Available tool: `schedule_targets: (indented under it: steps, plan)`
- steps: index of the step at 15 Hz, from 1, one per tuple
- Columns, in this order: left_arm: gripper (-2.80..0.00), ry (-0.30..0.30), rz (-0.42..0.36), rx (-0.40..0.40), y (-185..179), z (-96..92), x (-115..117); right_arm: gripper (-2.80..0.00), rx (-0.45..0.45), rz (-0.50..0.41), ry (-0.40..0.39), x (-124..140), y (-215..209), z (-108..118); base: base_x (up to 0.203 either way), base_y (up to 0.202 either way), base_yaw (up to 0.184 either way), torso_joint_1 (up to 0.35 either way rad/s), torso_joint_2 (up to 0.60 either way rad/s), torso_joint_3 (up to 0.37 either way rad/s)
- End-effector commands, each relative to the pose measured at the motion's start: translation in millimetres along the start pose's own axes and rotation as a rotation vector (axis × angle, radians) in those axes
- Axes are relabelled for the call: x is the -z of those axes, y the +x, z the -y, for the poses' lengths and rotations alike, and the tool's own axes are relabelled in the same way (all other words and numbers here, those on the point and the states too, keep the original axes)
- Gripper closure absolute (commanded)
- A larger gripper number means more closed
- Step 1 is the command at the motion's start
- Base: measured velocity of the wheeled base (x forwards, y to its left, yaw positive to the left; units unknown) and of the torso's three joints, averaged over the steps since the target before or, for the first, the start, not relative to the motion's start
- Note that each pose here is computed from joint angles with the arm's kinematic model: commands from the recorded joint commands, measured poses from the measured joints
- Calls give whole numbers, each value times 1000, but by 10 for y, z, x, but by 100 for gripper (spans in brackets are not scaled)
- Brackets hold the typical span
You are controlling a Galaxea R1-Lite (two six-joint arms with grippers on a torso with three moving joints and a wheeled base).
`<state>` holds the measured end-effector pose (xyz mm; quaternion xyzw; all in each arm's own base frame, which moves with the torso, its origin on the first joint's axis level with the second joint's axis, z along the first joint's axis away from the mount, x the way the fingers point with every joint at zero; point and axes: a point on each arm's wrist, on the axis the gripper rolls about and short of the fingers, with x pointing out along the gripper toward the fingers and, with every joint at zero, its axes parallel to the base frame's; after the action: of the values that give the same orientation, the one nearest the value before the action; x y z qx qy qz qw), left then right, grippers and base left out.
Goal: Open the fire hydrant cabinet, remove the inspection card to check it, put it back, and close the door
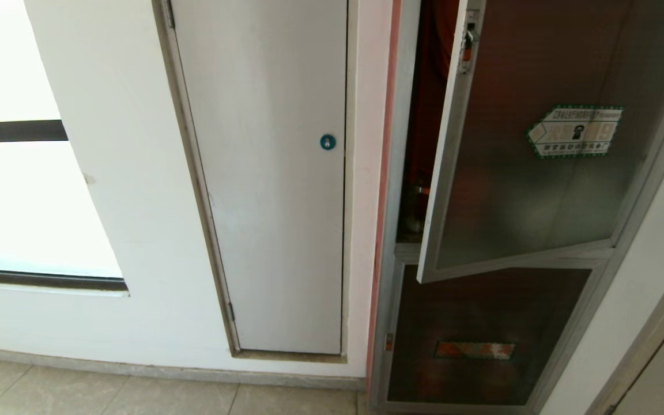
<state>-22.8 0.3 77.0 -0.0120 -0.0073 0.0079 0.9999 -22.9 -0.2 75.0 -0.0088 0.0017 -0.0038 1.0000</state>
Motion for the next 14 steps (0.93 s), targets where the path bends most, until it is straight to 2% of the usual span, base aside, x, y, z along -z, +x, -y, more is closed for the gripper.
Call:
schedule_targets:
  steps: [1,14]
  plan:
    - [0,-1,1,-1,0,0,0,0,0,1,-1,-2,-1,0,0,0,0,0,0,0]
    - [0,1,1,-1,0,0,0,0,0,0,-1,0,0,0,0,0,0,0,0,0]
